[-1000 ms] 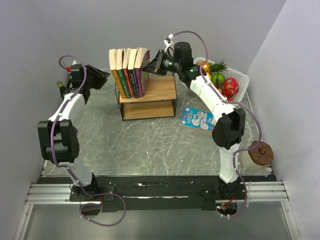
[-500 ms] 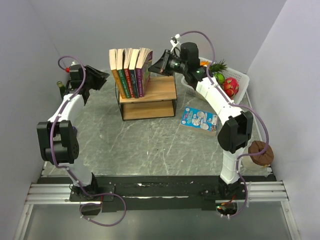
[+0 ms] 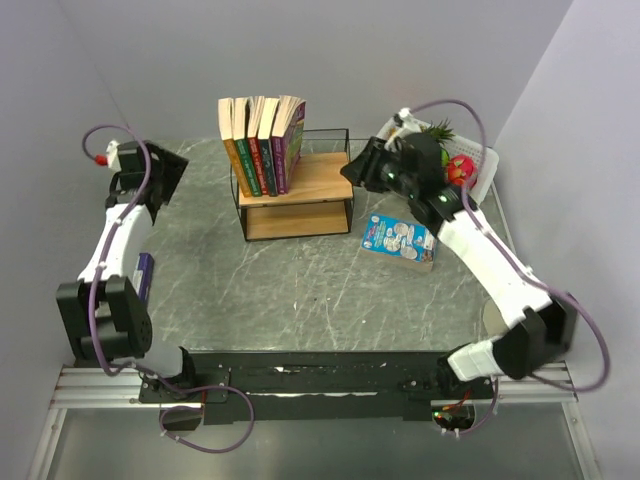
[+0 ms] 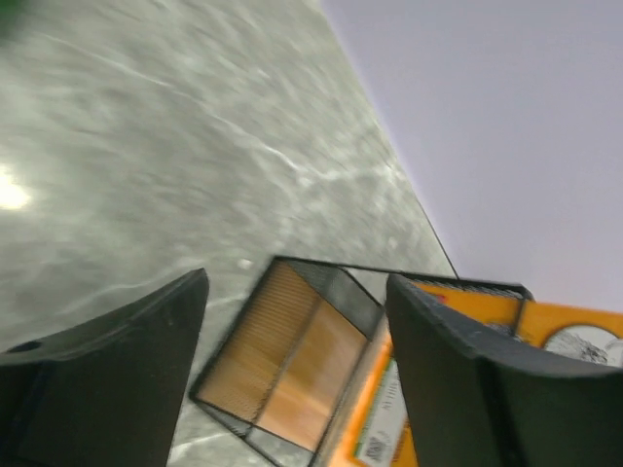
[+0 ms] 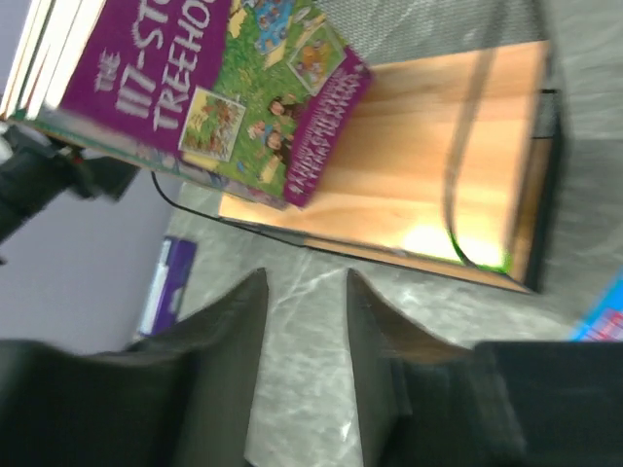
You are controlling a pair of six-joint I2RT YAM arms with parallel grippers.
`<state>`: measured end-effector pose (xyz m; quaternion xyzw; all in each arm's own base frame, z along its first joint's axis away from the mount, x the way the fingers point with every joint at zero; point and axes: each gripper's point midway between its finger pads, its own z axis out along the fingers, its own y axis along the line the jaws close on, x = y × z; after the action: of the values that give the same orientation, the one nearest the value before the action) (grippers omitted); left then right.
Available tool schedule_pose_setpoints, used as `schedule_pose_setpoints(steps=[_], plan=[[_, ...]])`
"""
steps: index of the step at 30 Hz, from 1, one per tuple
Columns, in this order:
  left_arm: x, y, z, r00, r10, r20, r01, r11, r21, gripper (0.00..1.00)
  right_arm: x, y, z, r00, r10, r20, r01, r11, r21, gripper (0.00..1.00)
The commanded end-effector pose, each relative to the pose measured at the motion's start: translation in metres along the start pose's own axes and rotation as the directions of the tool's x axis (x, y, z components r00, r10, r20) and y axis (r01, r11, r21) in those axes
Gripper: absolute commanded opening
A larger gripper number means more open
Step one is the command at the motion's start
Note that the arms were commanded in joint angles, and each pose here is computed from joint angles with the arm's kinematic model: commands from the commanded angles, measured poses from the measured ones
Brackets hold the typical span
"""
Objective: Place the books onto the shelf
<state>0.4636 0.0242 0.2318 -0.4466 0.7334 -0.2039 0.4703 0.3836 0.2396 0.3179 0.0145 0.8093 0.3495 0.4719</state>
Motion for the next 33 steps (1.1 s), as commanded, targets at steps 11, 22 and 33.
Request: schedule_pose_setpoints(steps=[11,22,33], plan=[[0.027,0.055,-0.039,0.997,0.024,-0.074,-0.035,0.988,-0.151,0.86,0.089,-0.012,-0.066,0.983,-0.171,0.070,0.163,0.980,0.110,0.63],[0.053,0.045,-0.042,0.991,0.039,-0.127,-0.036,0.999,0.026,0.81,0.115,0.007,-0.026,0.977,-0.212,0.018,0.210,0.974,0.082,0.45],[0.054,0.037,-0.022,0.997,-0.009,-0.075,0.020,0.990,0.138,0.74,0.093,0.041,0.073,0.948,-0.292,0.128,0.291,0.956,0.029,0.00]])
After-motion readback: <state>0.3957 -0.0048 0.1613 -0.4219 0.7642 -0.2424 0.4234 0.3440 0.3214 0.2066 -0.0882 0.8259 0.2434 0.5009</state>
